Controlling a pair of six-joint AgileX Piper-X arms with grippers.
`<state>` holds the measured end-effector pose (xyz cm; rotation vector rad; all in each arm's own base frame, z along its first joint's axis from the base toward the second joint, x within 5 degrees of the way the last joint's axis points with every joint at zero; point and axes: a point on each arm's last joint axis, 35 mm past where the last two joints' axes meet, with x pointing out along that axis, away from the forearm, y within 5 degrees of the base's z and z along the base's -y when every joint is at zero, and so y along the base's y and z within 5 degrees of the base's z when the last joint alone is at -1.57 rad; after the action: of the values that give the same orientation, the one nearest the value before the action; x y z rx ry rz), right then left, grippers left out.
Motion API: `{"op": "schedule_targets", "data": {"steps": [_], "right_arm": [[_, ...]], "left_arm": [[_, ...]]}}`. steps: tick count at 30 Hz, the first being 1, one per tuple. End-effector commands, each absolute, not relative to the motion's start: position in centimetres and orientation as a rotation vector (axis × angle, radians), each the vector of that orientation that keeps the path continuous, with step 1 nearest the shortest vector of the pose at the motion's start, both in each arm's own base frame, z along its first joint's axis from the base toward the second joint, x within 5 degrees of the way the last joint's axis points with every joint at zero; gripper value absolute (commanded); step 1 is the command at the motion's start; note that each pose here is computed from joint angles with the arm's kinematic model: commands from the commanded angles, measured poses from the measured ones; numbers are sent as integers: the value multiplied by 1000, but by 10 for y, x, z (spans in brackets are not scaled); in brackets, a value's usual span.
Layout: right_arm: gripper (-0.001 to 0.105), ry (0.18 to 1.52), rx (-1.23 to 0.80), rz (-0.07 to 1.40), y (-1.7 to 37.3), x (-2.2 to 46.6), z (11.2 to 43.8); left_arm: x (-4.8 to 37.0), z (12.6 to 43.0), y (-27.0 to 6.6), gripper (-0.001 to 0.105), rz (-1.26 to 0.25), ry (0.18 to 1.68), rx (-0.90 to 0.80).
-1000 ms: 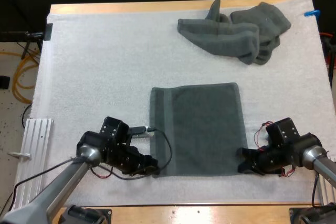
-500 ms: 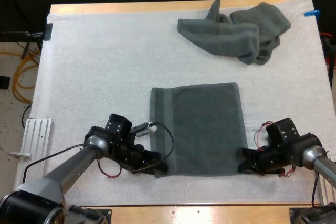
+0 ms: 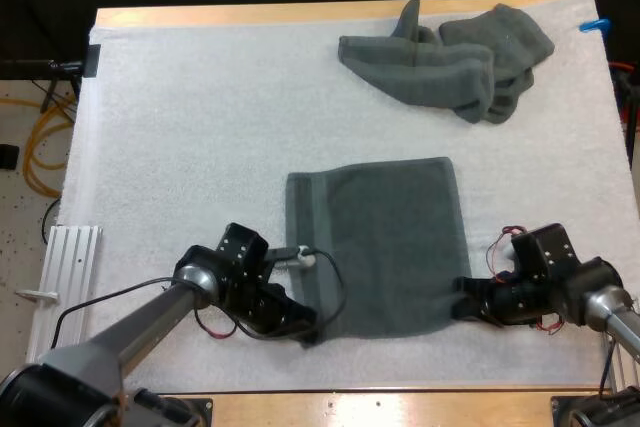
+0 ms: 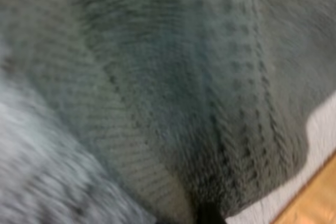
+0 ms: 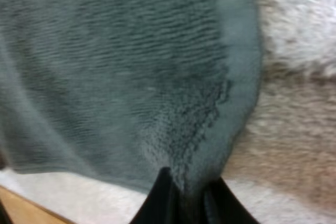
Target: Pick towel from pile fold and stack
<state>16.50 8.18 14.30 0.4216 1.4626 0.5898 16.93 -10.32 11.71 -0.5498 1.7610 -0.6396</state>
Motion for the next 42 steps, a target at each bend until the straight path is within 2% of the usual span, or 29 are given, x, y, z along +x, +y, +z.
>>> {"op": "schedule_targets", "data": {"steps": [1,9,18,23,26,30,35,42], "right_arm": [[0,1432,409,613,82,163,151],[0,1391,398,573,74,146,175],[0,1179,579,523,86,183,177],[0,1084,677,462,96,212,162],[0,1029,692,400,98,226,152],[0,983,669,342,101,241,146],[0,937,650,290,106,260,145],[0,918,648,284,109,271,147]], "left_arm": [[163,124,-106,0,-666,1763,-514],[158,148,-102,0,-658,1664,-453],[206,149,-82,0,-559,1401,-735],[241,137,-62,0,-568,1272,-958],[258,126,-54,0,-569,1248,-1025],[279,122,-51,0,-599,1223,-1042],[311,134,-53,0,-618,1166,-1018],[316,136,-53,0,-600,1175,-1014]]}}
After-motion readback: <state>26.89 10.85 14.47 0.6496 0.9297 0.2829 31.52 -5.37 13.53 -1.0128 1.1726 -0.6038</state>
